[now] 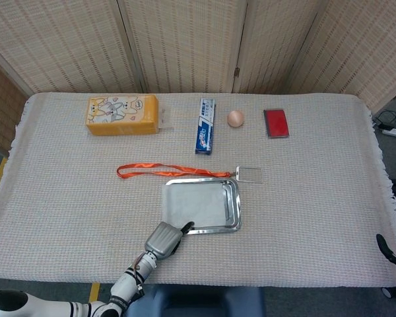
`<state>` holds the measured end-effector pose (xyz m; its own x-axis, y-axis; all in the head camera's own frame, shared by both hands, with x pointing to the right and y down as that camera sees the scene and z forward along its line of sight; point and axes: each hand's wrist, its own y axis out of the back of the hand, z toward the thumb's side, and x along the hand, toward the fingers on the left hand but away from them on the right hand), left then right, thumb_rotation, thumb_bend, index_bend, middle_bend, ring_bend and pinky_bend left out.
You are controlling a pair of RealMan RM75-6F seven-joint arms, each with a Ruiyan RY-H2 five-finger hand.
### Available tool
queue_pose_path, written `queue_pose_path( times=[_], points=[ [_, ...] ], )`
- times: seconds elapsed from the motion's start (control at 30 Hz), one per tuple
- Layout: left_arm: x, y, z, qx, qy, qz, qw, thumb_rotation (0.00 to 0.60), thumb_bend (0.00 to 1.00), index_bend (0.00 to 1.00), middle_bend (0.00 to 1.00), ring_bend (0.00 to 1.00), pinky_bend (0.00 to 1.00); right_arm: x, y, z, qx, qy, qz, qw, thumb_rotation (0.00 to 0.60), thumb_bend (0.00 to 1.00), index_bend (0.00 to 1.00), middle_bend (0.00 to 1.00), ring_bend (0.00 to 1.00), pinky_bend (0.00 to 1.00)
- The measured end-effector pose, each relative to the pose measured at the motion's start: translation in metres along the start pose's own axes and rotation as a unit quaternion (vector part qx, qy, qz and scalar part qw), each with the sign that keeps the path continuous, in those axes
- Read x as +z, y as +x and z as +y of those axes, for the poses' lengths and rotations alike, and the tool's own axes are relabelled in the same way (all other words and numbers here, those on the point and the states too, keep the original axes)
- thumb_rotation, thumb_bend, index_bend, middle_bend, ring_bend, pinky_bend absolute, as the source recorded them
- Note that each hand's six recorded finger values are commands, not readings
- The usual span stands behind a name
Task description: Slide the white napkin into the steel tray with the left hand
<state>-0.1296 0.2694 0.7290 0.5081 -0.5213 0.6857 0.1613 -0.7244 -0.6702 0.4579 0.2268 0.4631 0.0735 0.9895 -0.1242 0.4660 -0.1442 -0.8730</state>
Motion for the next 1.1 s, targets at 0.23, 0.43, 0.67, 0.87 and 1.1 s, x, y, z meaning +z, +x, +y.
queue_pose_path(
  times=[0.23,0.43,0.67,0.87,1.1],
  points=[
    [0.007,0.001,-0.001,-0.002,0.002,-0.007,1.0,0.6,0.81,0.17,1.0,1.0,1.0,0.001,0.002,0.004,-0.004,-0.003,0.003,1.0,0.6,0.38,0.0,0.0,0.0,0.0],
    [0.012,0.003,-0.003,-0.004,0.001,-0.012,0.9999,0.6,0.81,0.17,1.0,1.0,1.0,0.001,0.002,0.004,-0.004,-0.003,0.002,1.0,0.6,0.38,0.0,0.0,0.0,0.0],
    [0.017,0.011,-0.006,-0.011,0.004,-0.017,0.9998,0.6,0.81,0.17,1.0,1.0,1.0,0.001,0.003,0.006,-0.007,-0.004,0.003,1.0,0.6,0.38,0.0,0.0,0.0,0.0],
    [0.019,0.014,-0.005,-0.009,0.005,-0.019,0.9998,0.6,0.81,0.17,1.0,1.0,1.0,0.0,0.002,0.006,-0.006,-0.005,0.002,1.0,0.6,0.38,0.0,0.0,0.0,0.0],
    [0.026,0.014,-0.003,-0.001,0.004,-0.027,0.9996,0.6,0.81,0.15,1.0,1.0,1.0,0.0,0.003,0.008,-0.006,-0.008,0.002,0.9999,0.6,0.38,0.0,0.0,0.0,0.0]
  ],
)
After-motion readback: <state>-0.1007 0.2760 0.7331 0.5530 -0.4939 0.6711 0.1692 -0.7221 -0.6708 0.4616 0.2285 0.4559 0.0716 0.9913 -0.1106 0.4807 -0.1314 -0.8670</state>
